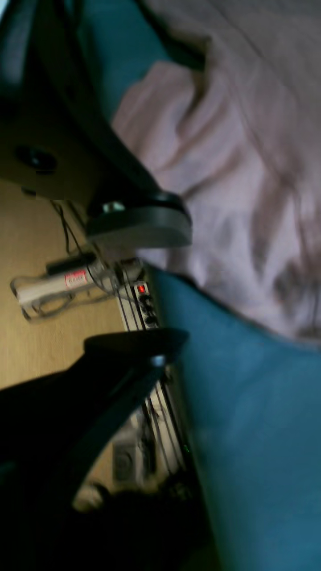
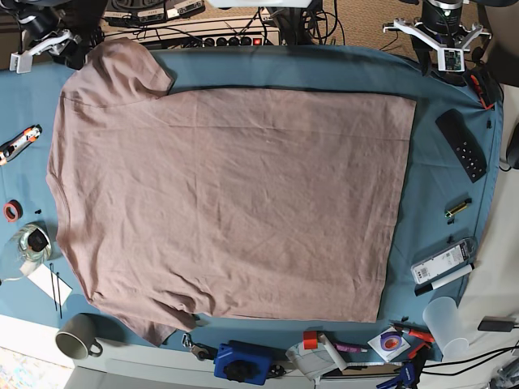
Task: Fold the T-shirt properly
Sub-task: 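Grasp the shirt's shoulder edges with both grippers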
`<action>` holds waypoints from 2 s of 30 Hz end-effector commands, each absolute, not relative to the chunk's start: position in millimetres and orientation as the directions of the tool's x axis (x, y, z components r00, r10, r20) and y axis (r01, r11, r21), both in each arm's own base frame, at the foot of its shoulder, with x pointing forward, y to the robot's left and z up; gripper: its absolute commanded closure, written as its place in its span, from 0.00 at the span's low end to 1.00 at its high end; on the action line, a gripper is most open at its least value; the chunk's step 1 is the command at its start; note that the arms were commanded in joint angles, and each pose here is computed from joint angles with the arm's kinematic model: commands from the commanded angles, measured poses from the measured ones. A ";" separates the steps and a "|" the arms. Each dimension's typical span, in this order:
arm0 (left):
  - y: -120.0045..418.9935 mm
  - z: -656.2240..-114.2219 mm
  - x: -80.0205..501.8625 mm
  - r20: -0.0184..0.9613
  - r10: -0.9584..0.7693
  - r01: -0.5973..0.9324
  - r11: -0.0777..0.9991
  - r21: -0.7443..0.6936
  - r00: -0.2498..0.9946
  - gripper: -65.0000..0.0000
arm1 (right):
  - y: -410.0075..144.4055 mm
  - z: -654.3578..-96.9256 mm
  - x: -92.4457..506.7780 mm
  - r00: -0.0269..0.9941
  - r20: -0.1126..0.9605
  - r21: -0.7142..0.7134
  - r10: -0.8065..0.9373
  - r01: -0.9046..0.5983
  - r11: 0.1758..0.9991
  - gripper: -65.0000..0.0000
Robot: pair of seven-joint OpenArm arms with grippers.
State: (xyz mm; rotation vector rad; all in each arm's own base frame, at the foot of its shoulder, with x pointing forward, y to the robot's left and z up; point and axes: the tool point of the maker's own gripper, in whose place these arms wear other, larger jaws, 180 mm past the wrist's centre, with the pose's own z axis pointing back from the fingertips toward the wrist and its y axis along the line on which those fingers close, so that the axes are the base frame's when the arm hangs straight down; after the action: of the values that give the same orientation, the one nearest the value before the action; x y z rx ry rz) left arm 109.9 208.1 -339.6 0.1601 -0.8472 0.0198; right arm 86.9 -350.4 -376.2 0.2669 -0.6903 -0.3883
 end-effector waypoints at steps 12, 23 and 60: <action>208.7 -332.2 111.5 0.763 -0.060 -0.077 0.987 0.142 0.644 0.71 | -318.8 -387.0 100.5 0.755 0.486 0.492 -0.440 0.179 0.852 0.55; 208.6 -332.2 111.5 0.763 -0.059 -0.077 0.987 0.142 0.644 0.71 | -303.4 -383.4 100.1 0.763 0.455 0.561 -0.458 0.154 0.813 0.55; 206.8 -330.4 117.8 0.778 -0.030 -0.091 0.990 0.112 0.627 0.71 | -280.8 -399.7 98.9 0.777 0.489 0.473 -0.396 0.145 0.869 0.55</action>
State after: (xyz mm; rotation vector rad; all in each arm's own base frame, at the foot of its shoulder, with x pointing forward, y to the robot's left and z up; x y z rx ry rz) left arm 116.6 206.3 -337.7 0.1384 -0.8684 0.0436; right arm 94.4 -287.5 -402.2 0.4115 -0.6102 -0.3425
